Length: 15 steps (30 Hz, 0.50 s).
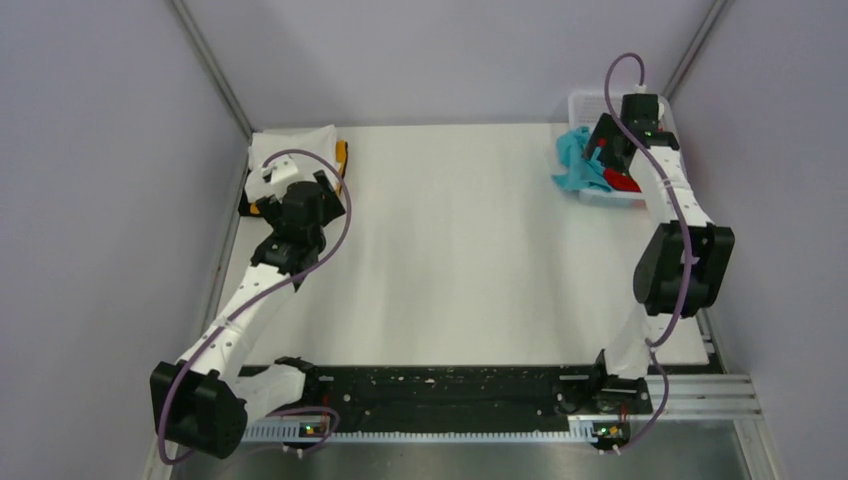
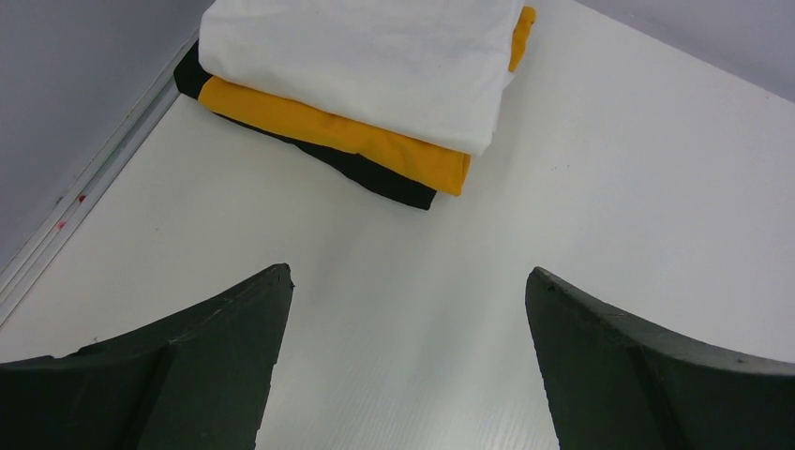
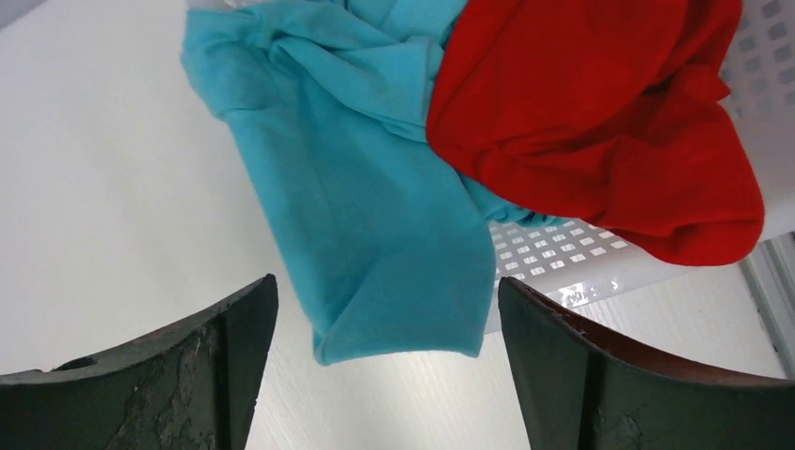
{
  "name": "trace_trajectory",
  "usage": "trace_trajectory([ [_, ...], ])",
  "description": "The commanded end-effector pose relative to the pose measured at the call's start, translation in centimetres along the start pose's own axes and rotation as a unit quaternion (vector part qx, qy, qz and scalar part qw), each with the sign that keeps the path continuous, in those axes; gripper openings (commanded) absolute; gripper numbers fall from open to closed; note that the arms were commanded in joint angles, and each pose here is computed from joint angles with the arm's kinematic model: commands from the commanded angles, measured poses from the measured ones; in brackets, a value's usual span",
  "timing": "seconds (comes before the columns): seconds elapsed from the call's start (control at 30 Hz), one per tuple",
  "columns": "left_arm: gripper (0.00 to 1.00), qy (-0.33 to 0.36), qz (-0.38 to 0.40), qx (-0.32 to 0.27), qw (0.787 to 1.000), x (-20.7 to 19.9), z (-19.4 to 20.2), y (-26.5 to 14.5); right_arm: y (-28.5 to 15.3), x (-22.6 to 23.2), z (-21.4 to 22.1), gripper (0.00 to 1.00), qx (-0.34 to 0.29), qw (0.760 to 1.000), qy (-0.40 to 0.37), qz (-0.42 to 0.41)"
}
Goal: Fold and stack the t-shirts
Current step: Grab crumpled tshirt from bin with the right arm
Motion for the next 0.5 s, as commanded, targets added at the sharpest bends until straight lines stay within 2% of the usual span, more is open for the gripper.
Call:
trace_trajectory([
  [0.0, 0.99, -0.012, 0.007, -0.019, 1.000, -0.7, -1.4, 0.3, 0.9, -1.4, 0.3, 0.84, 0.078, 0.996, 0.018, -0.049],
  [0.23, 0.99, -0.002, 0.006, -0.012, 1.000, -1.1, -1.7, 0.8, 6.2, -1.5, -0.6, 0.81, 0.089, 0.993, 0.080, -0.026],
  [0.47, 0.99, 0.003, 0.008, -0.002, 1.000, -1.2, -1.4, 0.9, 11.1, -0.3, -2.3, 0.80, 0.048, 0.980, 0.195, -0.005],
])
Point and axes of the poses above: each gripper's point midway between its finger pads, its own y axis out along the fingers, its own x axis along the line the jaws close on, z = x × y, the point moved 7 cm from there along -y, back along the fingers, and after that the axes turned 8 degrees about -y, right-handed, at the moved point
